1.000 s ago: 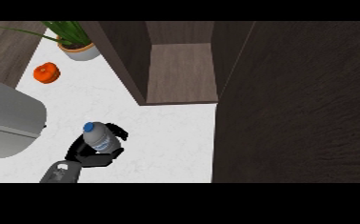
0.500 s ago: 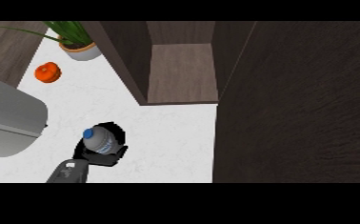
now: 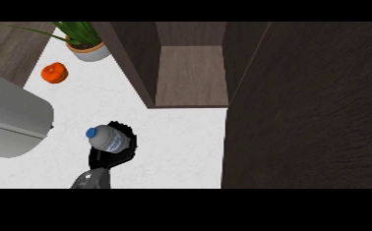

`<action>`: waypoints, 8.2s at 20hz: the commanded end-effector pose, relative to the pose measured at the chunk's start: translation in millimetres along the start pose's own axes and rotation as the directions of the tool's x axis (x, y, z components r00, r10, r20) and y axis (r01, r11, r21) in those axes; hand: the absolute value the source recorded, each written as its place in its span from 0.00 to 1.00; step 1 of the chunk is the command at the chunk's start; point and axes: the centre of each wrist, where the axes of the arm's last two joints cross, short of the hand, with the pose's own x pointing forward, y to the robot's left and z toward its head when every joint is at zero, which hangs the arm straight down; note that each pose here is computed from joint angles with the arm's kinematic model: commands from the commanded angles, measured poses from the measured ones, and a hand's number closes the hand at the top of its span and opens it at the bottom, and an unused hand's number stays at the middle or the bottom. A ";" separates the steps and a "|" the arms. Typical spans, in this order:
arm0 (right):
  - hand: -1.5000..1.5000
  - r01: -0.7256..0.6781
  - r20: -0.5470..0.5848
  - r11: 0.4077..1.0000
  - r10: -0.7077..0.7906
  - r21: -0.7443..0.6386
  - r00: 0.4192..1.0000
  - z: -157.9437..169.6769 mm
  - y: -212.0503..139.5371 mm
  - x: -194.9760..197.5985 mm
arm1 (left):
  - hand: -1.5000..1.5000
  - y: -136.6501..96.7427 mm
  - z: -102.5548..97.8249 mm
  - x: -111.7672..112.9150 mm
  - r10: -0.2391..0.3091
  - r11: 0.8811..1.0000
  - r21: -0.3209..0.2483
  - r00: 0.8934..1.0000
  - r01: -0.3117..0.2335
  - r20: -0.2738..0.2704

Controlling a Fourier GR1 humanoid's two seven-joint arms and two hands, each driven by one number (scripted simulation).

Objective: Pick up the bottled water, place it into the cabinet and close the cabinet

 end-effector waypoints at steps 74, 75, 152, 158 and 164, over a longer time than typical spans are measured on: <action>0.00 0.042 0.090 0.995 -0.050 0.086 0.995 -5.9 -27.5 -9.5 | 0.00 -188.6 -228.7 151.1 -0.526 0.847 0.180 0.837 0.501 0.148; 0.00 0.045 0.087 0.996 -0.051 0.075 0.995 -0.6 -29.8 -5.3 | 0.00 -193.0 -226.2 147.5 -0.479 0.875 0.171 0.862 0.453 0.166; 1.00 0.091 -0.020 0.640 -0.117 0.763 0.993 -18.8 55.8 43.2 | 0.00 -19.1 42.9 210.9 0.124 0.982 -0.164 0.976 -0.095 0.176; 1.00 0.230 -0.068 0.632 -0.271 0.740 0.960 -21.5 71.8 32.1 | 0.00 -0.9 46.7 226.7 0.133 0.978 -0.184 0.975 -0.100 0.178; 1.00 0.187 -0.067 0.619 -0.211 0.763 0.975 -29.0 69.6 27.2 | 0.00 6.8 50.1 230.9 0.134 0.969 -0.231 0.976 -0.093 0.169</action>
